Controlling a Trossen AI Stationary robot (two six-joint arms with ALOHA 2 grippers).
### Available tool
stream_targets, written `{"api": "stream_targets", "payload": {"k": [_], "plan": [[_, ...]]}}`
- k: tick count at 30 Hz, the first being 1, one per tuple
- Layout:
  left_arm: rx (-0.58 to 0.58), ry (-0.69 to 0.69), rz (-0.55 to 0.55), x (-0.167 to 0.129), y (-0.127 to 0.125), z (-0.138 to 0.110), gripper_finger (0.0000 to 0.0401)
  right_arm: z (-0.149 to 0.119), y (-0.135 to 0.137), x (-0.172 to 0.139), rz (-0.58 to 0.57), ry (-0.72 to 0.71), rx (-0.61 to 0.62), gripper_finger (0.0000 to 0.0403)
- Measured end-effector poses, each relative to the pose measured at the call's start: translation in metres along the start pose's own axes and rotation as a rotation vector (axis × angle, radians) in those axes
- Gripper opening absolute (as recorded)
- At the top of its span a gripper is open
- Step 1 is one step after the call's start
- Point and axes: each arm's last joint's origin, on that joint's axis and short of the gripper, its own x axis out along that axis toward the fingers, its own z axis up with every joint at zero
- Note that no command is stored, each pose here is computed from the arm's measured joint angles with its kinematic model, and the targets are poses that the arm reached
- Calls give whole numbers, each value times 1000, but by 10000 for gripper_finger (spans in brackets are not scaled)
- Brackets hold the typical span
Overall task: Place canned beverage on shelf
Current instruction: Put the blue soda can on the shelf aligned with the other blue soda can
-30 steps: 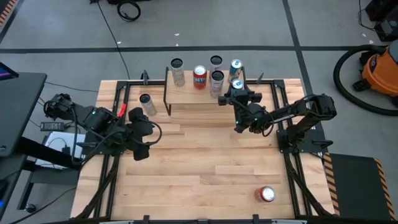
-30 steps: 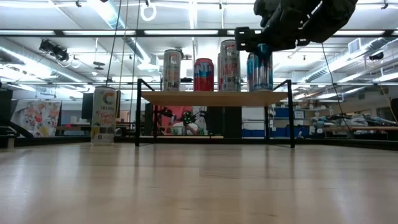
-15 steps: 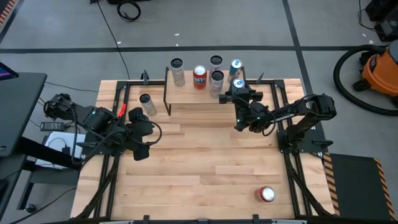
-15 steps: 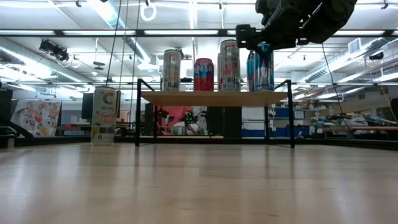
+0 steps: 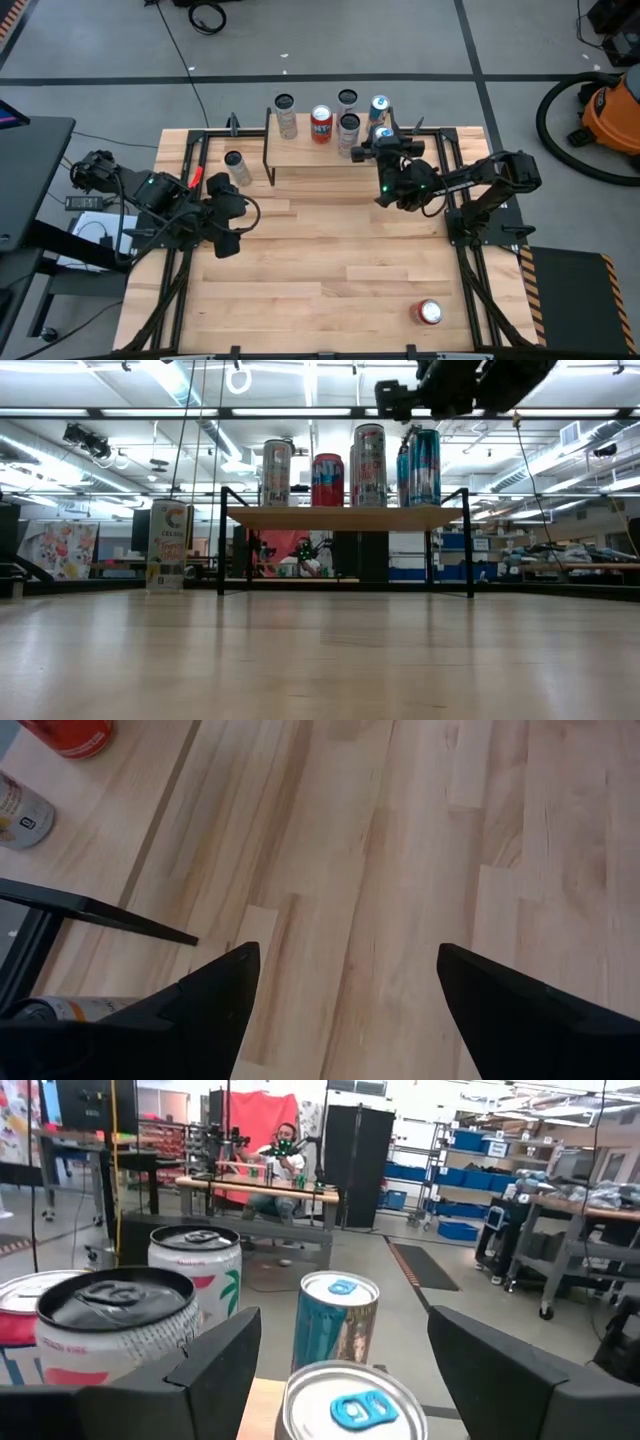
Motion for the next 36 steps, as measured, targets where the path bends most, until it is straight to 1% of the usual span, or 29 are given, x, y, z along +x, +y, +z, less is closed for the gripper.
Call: {"api": "stream_targets", "payload": {"k": [3, 5, 8, 13, 15, 17, 20, 22, 24, 29, 34, 36], "plan": [[3, 0, 0, 0, 0, 0, 316, 9, 2, -4, 3, 10, -59, 297], [3, 0, 0, 0, 0, 0, 316, 16, 2, -8, 24, 0, -67, 297], [4, 1, 1, 0, 0, 0, 316, 28, -2, -13, 47, -11, -46, 297], [5, 3, 2, 0, 0, 0, 316, 46, -18, -21, 61, 4, -2, 295], [5, 3, 1, 0, 0, 0, 316, 52, -26, -25, 60, 29, 19, 290], [6, 4, 2, 0, 0, 0, 316, 57, -32, -32, 86, 32, 31, 280], [7, 6, 3, 0, 0, -1, 316, 63, -41, -45, 139, 30, 51, 251], [10, 11, 6, 0, 1, -1, 316, 67, -46, -52, 173, 29, 65, 221], [11, 12, 7, 0, 1, -1, 316, 68, -47, -59, 201, 26, 51, 185], [21, 15, 7, 0, 1, -2, 316, 57, -46, -71, 244, 17, -2, 98], [32, 17, 4, 0, 1, -2, 316, 50, -46, -75, 262, 13, -26, 43], [32, 27, -14, 0, 0, -2, 316, 45, -46, -75, 262, 12, -30, 22]]}}
